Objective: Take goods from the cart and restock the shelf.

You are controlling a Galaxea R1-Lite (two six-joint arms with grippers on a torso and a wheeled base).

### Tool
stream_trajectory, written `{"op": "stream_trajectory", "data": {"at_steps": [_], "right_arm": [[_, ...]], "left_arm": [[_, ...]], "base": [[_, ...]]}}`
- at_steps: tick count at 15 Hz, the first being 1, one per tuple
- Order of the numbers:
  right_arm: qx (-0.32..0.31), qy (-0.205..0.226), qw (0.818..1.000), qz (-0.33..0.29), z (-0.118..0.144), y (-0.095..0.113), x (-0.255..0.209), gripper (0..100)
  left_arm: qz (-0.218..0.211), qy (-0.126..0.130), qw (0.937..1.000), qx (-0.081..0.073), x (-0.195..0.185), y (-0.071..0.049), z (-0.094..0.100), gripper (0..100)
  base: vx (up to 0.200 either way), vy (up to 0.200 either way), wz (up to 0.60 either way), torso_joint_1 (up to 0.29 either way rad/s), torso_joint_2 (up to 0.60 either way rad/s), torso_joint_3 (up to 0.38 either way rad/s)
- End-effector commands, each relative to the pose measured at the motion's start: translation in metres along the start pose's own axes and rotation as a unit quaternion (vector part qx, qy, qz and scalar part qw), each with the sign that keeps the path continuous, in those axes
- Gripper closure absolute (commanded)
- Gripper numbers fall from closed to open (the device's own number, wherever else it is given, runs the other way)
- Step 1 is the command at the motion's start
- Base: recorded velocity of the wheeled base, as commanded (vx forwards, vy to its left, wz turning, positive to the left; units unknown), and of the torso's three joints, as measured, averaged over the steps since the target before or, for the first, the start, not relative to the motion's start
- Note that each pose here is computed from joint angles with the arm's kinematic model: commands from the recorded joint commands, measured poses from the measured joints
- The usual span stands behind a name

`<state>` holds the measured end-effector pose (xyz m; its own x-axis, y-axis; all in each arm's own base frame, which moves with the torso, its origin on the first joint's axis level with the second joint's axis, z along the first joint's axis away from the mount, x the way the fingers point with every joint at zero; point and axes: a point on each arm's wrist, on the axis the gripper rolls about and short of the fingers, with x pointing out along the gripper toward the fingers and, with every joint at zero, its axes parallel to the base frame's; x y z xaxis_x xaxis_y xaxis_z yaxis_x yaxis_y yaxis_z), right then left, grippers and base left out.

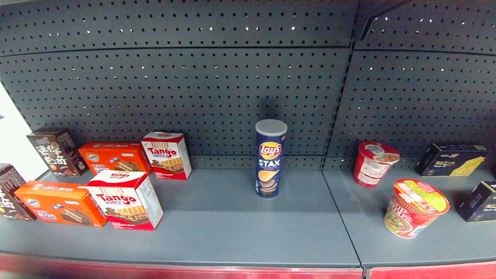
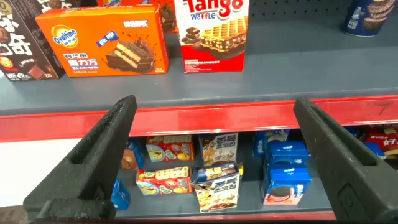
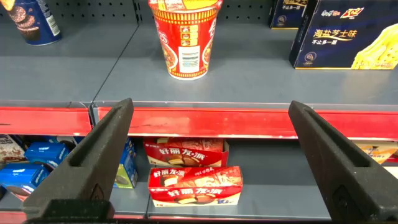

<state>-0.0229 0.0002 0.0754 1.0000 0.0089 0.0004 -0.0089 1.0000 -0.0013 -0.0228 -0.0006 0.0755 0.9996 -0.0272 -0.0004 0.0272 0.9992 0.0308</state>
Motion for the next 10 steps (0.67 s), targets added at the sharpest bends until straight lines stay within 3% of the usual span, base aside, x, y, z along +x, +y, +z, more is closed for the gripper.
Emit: {"op": "stream_trajectory", "data": {"at_steps": [1, 5, 10], "right_arm": [[0.0, 0.001, 1.0, 0.0, 0.0, 0.0, 0.0001, 0], [0.0, 0.001, 1.0, 0.0, 0.0, 0.0, 0.0001, 0], [0.0, 0.001, 1.0, 0.0, 0.0, 0.0, 0.0001, 0]], "left_arm": [[0.0, 0.0, 1.0, 0.0, 0.0, 0.0, 0.0, 0], [0.0, 0.0, 1.0, 0.0, 0.0, 0.0, 0.0, 0], [0.0, 0.0, 1.0, 0.0, 0.0, 0.0, 0.0, 0]], "base": [[0.0, 0.0, 0.0, 0.0, 0.0, 0.0], [0.0, 0.0, 0.0, 0.0, 0.0, 0.0], [0.0, 0.0, 0.6, 0.003, 0.0, 0.002]]}}
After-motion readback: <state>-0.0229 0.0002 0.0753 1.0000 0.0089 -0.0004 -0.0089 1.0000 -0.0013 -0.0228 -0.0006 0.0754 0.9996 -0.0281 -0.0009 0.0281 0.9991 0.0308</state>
